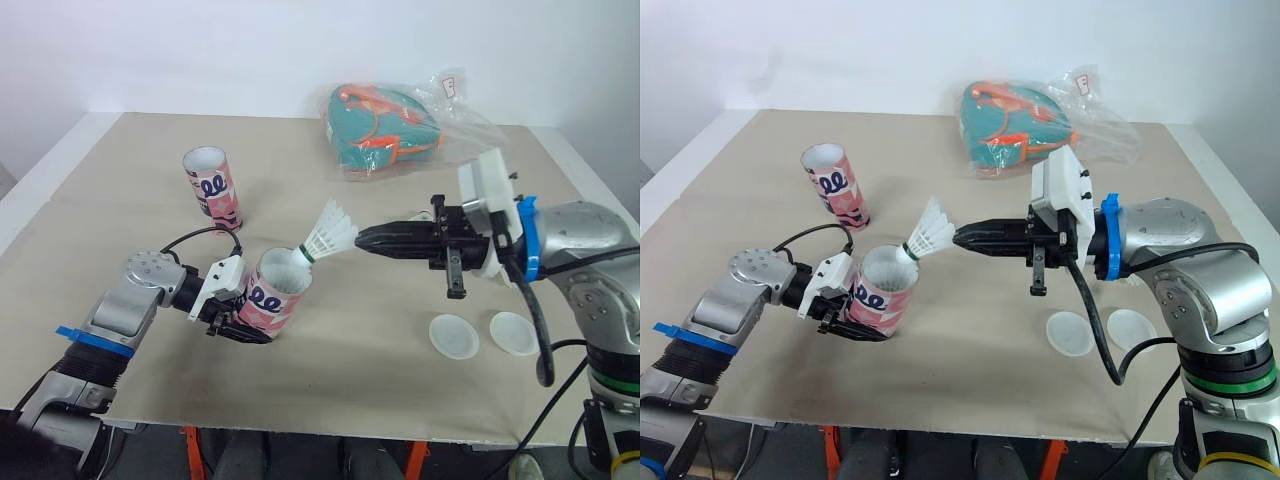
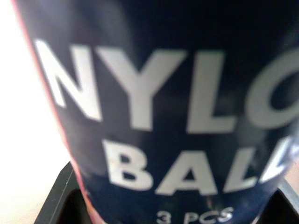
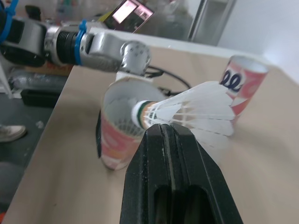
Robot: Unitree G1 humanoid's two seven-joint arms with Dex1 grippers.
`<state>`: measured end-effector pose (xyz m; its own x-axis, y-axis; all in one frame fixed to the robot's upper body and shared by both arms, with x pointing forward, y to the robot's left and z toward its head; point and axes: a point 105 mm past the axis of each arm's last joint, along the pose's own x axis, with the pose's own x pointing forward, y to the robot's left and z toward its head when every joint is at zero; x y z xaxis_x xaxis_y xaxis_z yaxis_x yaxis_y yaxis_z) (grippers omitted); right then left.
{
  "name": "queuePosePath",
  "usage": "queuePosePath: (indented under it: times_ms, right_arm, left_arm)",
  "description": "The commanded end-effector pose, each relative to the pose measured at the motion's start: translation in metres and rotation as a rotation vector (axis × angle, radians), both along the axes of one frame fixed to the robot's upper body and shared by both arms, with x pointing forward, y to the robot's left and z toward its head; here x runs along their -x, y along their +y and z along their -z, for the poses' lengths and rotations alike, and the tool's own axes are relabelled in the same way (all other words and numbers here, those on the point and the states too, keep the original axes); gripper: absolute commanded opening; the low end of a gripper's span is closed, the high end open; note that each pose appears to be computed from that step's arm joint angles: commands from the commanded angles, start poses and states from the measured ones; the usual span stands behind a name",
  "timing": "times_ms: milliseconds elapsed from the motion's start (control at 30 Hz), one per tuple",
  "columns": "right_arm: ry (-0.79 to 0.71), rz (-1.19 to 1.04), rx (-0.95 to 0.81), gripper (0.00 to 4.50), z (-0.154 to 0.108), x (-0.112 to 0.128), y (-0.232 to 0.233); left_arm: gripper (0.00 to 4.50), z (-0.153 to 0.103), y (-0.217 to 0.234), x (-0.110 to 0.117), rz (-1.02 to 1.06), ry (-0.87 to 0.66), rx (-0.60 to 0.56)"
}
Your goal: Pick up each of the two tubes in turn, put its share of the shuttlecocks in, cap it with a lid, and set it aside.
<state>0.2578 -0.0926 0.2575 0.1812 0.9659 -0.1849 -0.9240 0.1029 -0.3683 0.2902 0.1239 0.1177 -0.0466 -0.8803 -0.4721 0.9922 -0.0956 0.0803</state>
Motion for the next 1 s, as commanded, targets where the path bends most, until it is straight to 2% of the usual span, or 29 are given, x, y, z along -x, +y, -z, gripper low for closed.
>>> queuePosePath:
  times_ms: [33,300,367,467,533,567,600,667,867,900,967,1000]
  right_arm:
    - [-0.059,-0.053,0.024,0.02,-0.003,0.006,0.011]
    - [-0.039,-0.162,0.031,0.02,0.001,0.006,0.032]
    - [-0.006,-0.191,0.032,0.51,0.003,0.006,0.035]
    - [0.027,-0.224,0.029,1.59,0.003,0.006,0.038]
    - [0.031,-0.224,0.027,2.79,0.002,0.005,0.038]
    - [0.04,-0.226,0.019,3.17,0.0,0.005,0.037]
    - [0.049,-0.223,0.008,3.75,-0.003,0.004,0.036]
    - [0.069,-0.189,-0.007,4.47,-0.007,-0.003,0.032]
    - [0.099,-0.165,-0.011,4.47,-0.015,-0.017,0.037]
    - [0.105,-0.162,0.007,3.95,-0.013,-0.02,0.039]
    - [0.095,-0.162,0.066,3.29,-0.007,-0.024,0.041]
    - [0.086,-0.165,0.094,2.76,-0.004,-0.025,0.041]
  left_arm:
    - [2.66,0.008,-0.006,-0.001,0.005,0.014,-0.021]
    - [2.66,0.009,-0.008,-0.001,0.009,0.012,-0.018]
    - [2.66,0.009,-0.007,0.0,0.008,0.012,-0.018]
    - [2.66,0.009,-0.007,0.0,0.005,0.012,-0.017]
    - [2.66,0.009,-0.007,-0.001,0.004,0.011,-0.017]
    - [2.66,0.009,-0.007,0.0,0.002,0.012,-0.016]
    - [2.66,0.009,-0.007,0.0,0.001,0.012,-0.015]
    - [2.66,0.01,-0.007,0.0,-0.001,0.014,-0.015]
    - [2.66,0.01,-0.006,0.002,0.002,0.016,-0.02]
    - [2.66,0.01,-0.007,0.002,0.005,0.015,-0.021]
    - [2.66,0.01,-0.007,0.002,0.014,0.014,-0.026]
    - [2.66,0.01,-0.007,0.002,0.019,0.012,-0.029]
